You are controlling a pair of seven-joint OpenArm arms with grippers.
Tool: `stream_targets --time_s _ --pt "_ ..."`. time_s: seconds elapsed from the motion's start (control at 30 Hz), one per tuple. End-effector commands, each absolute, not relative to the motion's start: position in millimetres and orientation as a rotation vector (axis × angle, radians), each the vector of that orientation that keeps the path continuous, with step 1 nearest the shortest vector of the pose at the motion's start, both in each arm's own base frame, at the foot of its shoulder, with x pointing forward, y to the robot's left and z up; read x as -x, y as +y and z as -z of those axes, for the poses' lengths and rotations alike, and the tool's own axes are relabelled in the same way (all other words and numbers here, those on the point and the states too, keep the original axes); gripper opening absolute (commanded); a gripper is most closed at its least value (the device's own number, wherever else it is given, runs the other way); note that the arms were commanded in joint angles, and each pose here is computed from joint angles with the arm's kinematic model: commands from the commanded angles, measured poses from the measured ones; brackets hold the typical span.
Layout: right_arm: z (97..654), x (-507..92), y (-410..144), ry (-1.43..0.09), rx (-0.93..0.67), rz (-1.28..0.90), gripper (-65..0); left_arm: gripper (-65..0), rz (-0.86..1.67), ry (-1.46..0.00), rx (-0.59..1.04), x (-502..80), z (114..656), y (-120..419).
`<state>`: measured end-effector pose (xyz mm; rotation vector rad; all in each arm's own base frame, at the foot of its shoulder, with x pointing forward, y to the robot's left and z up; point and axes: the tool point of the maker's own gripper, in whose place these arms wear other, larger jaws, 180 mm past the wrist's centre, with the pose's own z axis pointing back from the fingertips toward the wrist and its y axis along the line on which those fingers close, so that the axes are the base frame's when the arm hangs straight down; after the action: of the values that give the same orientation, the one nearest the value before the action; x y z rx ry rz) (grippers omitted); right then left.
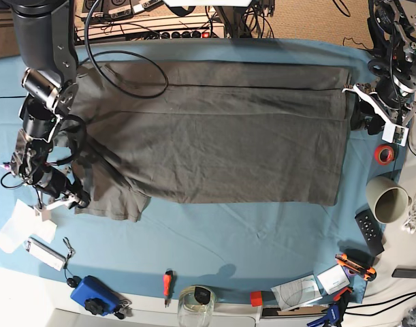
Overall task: Fold the T-shirt properly
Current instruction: 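Grasp the hem corner of the grey shirt with the right gripper, then move the left gripper down and grasp the other hem corner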
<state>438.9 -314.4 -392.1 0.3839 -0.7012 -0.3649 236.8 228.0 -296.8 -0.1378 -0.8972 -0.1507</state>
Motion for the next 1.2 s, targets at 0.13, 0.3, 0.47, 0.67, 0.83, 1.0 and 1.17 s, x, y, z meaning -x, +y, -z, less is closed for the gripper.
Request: stream_targets --time_s 0.13,0.3,0.47,0.67,0.83,1.0,1.17 --pt "389 -438 -325 -0.672 -0.344 0.385 -44.1 -39.4 0.164 -1.023 0.109 -251 273 232" --pt "388 -436 -328 -0.664 -0.341 0.386 -44.1 -39.4 0.135 -1.046 0.099 -265 274 236" --pt "389 -436 -328 -0.66 -0.342 0.384 -44.1 -39.4 0.2 -0.955 0.124 -291 312 220" --pt "390 -434 -326 -0.645 -0.345 0.381 -44.1 -39.4 0.279 -0.916 0.088 -334 324 204" --pt "391 -433 -326 -0.637 -0.346 0.379 -44.1 -39.3 0.237 -0.912 0.099 -367 327 211" --pt "392 -431 -325 -0.626 -0.349 0.376 -44.1 -32.6 0.211 -0.845 0.165 -393 346 213" --pt "393 -430 -323 -0.619 -0.354 0.366 -44.1 -30.0 0.182 -0.866 0.169 -413 333 216"
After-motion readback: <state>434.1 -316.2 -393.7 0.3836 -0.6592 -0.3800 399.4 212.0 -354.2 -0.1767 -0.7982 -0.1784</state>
